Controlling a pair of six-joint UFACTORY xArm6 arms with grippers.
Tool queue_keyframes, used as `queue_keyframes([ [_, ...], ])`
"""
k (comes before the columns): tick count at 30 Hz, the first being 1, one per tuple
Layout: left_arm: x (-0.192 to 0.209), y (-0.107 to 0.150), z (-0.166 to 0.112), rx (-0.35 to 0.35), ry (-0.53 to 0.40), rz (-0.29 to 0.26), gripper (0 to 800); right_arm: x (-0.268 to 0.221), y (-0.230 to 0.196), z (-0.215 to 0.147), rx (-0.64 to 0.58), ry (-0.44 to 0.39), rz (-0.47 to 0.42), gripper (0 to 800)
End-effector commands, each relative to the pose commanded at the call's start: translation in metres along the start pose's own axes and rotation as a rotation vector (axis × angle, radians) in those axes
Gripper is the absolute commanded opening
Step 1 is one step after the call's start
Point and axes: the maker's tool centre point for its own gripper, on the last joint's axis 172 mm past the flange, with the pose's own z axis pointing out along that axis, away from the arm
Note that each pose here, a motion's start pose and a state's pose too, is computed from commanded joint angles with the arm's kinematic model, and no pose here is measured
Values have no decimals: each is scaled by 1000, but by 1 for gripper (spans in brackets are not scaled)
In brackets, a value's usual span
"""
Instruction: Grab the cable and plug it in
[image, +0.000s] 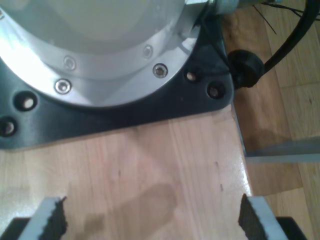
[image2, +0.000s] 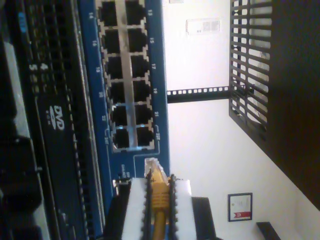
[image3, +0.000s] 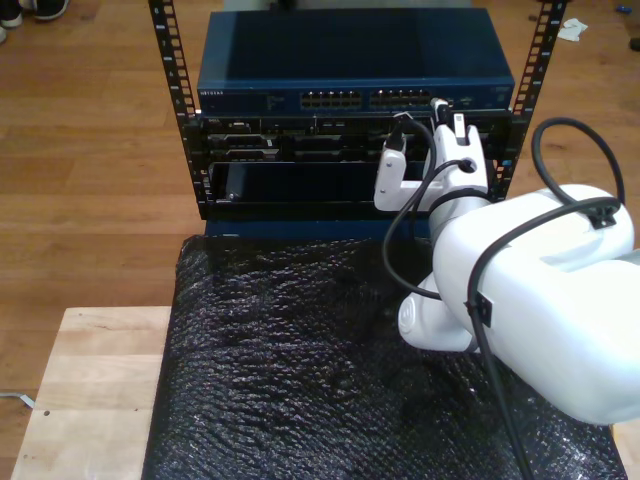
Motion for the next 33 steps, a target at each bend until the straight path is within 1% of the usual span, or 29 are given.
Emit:
queue_keyframes([
  [5,0,0,0,0,0,0,800,6,2,5,-13,15,-11,0],
  [19,0,0,0,0,0,0,800,5,-7,6,-3,13,-16,0],
  [33,0,0,0,0,0,0,800,6,-4,12,-18,10,-11,0],
])
